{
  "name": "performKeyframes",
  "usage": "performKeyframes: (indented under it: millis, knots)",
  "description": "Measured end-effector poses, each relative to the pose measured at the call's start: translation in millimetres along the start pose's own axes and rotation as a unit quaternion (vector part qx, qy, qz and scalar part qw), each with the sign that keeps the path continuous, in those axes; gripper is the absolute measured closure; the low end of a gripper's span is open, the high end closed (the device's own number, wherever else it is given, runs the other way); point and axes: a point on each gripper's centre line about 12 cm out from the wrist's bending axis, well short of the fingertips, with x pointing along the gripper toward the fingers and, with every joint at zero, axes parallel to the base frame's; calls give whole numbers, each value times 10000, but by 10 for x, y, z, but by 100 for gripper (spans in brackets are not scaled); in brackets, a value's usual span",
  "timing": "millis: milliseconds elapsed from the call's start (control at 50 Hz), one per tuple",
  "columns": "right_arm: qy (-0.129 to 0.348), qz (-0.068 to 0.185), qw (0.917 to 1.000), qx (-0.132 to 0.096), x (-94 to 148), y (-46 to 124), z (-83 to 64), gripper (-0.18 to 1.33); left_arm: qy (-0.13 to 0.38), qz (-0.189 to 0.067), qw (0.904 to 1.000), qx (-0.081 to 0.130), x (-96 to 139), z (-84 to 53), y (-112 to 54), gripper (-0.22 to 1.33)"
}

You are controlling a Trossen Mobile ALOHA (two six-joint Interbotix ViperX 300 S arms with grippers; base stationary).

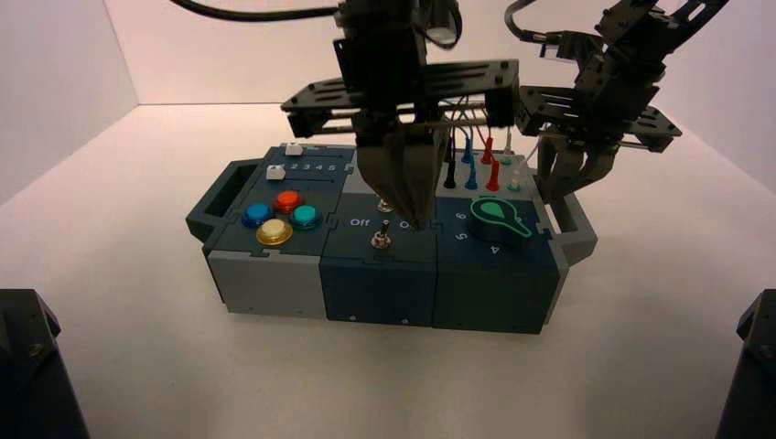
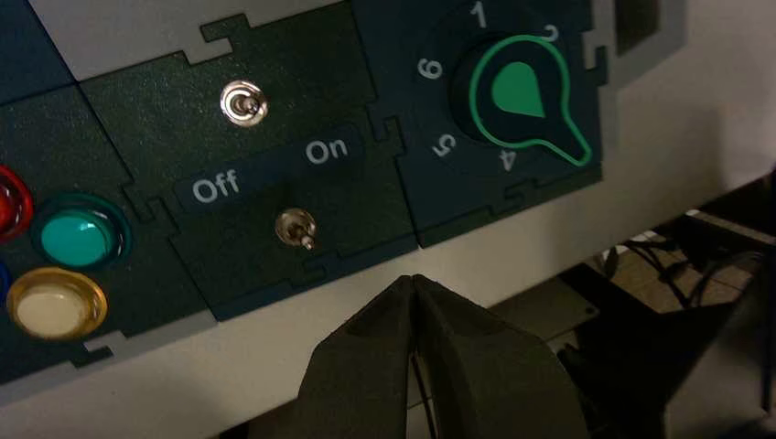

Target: Flip the bottom switch off with the left gripper.

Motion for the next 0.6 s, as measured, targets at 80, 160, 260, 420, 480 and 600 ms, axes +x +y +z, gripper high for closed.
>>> performKeyframes:
  millis: [80,160,260,420,480,600]
  knots:
    - [0,0,10000,0,0,0,0,131,24,30,10000,-10,53,5,6,127]
    - [8,0,10000,-8,0,0,-2,131,30,48,10000,-2,82,10,9,127]
    - [0,0,10000,-8,0,0,0,131,12,61,10000,21,89,19,9,127]
    - [0,0,10000,-8,0,0,0,130,-6,93,10000,24,94,34,33,127]
    - [0,0,10000,-8,0,0,0,131,-26,92,10000,22,85,46,38,127]
    - [0,0,10000,-8,0,0,0,130,-32,110,9999,31,88,58,52,127]
